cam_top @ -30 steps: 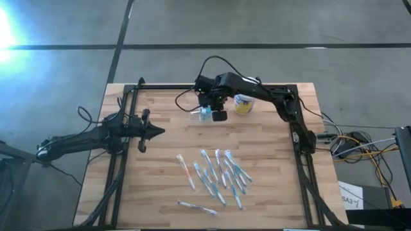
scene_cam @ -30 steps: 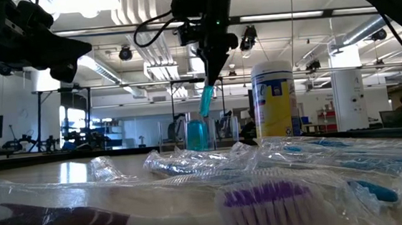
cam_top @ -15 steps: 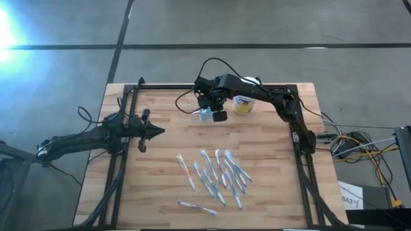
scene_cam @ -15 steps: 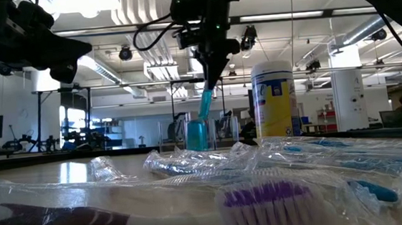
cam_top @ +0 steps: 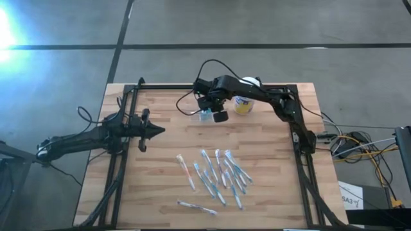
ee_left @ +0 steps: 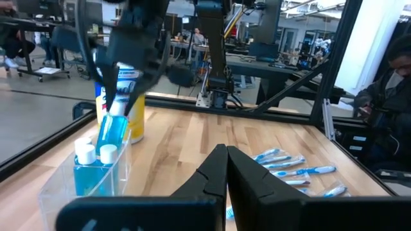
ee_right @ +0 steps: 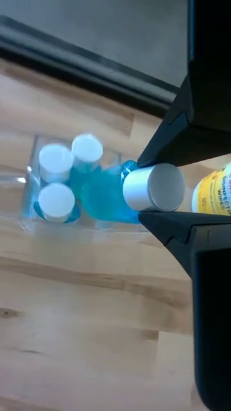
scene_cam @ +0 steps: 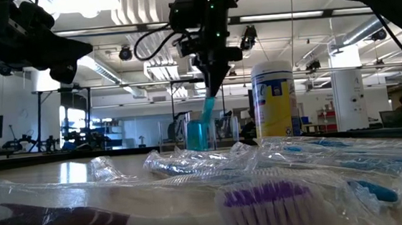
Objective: Pick & Place toothbrushing station
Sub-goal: Put the blue mouthwash bottle into the transparent toothbrush holder, then adjust the transparent toothbrush holder
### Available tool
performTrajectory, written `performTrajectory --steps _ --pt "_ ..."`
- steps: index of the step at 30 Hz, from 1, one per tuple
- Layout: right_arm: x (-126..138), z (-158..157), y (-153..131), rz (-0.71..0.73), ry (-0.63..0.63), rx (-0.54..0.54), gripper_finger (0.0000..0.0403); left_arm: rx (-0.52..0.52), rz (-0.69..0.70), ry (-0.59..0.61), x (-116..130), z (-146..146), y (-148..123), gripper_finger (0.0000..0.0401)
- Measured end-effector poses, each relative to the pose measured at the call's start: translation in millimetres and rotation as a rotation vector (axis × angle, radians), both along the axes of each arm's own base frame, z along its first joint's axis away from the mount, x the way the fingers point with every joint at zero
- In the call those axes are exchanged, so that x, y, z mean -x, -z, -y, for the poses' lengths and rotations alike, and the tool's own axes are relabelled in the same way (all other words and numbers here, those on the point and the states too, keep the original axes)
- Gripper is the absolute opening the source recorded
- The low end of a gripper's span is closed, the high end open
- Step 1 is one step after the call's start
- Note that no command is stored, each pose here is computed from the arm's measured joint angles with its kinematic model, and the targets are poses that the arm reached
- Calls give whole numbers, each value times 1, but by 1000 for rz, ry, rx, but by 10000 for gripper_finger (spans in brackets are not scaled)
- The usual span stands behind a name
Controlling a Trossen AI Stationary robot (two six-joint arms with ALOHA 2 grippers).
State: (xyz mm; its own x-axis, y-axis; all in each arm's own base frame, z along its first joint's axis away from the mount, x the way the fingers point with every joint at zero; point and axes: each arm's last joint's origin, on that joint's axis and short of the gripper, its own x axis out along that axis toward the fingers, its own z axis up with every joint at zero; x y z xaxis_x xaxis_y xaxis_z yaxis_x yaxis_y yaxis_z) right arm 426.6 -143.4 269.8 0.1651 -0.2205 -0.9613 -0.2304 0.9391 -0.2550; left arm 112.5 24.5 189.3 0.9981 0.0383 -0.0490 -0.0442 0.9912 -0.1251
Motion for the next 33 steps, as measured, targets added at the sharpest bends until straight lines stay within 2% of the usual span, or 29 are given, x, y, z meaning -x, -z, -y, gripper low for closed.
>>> performTrajectory --steps 7,15,18,24,33 --pt "-12 6 29 -63 -28 -14 86 4 -4 0 0 0 0 10" --pt "-22 13 48 -100 -42 -23 86 8 -16 0 0 0 2 10" --pt "-22 14 50 -107 -49 -24 93 8 -17 0 0 0 2 10" --pt "-22 14 46 -97 -47 -19 147 12 -32 0 0 0 3 10" --pt "-17 12 18 -33 0 -7 192 14 -45 0 0 0 4 10"
